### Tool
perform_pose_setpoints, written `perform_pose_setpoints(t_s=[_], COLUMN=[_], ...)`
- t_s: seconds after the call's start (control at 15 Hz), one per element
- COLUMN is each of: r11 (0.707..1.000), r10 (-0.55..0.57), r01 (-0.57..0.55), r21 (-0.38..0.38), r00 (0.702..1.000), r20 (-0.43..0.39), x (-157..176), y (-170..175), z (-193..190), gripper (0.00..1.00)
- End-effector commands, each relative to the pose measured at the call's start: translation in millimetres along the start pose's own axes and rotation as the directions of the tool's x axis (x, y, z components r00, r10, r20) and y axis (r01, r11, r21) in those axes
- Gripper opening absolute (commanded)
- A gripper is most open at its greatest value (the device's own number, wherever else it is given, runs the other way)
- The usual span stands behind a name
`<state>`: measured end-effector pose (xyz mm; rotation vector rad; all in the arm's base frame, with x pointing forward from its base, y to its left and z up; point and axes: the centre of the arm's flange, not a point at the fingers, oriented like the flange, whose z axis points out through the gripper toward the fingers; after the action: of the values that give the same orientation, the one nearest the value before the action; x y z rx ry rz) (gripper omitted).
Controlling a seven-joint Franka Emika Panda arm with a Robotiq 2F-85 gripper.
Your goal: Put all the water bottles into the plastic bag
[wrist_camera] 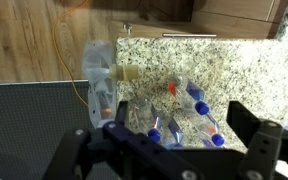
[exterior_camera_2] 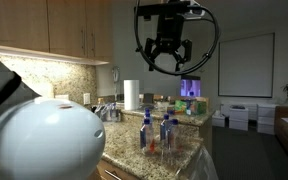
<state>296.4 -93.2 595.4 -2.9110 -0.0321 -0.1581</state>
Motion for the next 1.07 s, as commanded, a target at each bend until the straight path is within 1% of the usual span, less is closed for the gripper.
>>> perform_pose_setpoints(t_s=[0.0,0.13,0.33,0.4,0.53,0.67,0.73,0.87,1.0], r11=[0.999,0.995,0.983,0.978,0.969,0.964,0.972,0.969,0.969], r10=[-0.044,-0.085,-0.165,-0.190,-0.234,-0.258,-0.223,-0.234,-0.233], r01=[0.044,0.081,0.157,0.183,0.230,0.259,0.222,0.236,0.235], r21=[-0.009,-0.054,-0.098,-0.103,-0.089,-0.055,-0.084,-0.074,-0.073], r00=[0.998,0.994,0.984,0.980,0.972,0.966,0.975,0.972,0.972], r20=[-0.040,-0.072,-0.072,-0.062,-0.038,0.015,-0.003,0.030,0.036], x=[32.8,51.3,77.1,86.1,96.7,94.6,87.0,91.3,92.4], y=[-23.6,-41.9,-70.9,-79.8,-99.1,-111.4,-106.6,-113.7,-113.1], z=[12.2,20.2,41.2,49.6,72.6,97.2,80.5,95.4,98.0], gripper=[1.00,1.00,1.00,1.00,1.00,1.00,1.00,1.00,1.00])
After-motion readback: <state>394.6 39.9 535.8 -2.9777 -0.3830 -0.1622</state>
